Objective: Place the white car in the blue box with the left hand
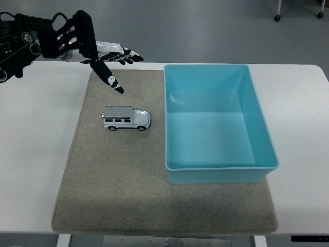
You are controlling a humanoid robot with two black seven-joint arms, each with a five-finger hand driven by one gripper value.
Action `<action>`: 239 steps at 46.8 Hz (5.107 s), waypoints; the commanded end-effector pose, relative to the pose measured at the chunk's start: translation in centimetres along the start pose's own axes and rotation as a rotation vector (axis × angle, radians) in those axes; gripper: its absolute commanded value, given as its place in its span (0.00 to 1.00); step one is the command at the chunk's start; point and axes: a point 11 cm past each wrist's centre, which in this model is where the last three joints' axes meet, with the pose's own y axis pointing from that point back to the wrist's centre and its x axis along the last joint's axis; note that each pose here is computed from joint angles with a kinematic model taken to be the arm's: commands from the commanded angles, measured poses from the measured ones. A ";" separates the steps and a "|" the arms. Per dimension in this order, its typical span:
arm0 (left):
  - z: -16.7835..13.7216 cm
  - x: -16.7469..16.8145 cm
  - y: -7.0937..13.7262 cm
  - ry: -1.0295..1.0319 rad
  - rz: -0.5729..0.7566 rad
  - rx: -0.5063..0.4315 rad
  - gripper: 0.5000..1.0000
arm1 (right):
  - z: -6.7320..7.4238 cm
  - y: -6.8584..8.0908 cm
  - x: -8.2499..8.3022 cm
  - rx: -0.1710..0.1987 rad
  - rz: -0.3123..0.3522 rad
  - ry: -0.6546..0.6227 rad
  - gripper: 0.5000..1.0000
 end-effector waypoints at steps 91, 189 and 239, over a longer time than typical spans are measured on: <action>-0.6 -5.1 5.4 -0.257 -0.200 0.066 1.00 | 0.0 0.0 0.0 0.000 0.000 0.001 0.87; -0.8 -7.6 1.2 -0.387 -0.075 0.039 0.00 | -0.1 0.0 0.0 0.002 0.000 0.000 0.87; 9.0 0.3 2.1 -0.506 0.119 -0.129 0.00 | -0.1 0.0 0.0 0.002 0.000 0.000 0.87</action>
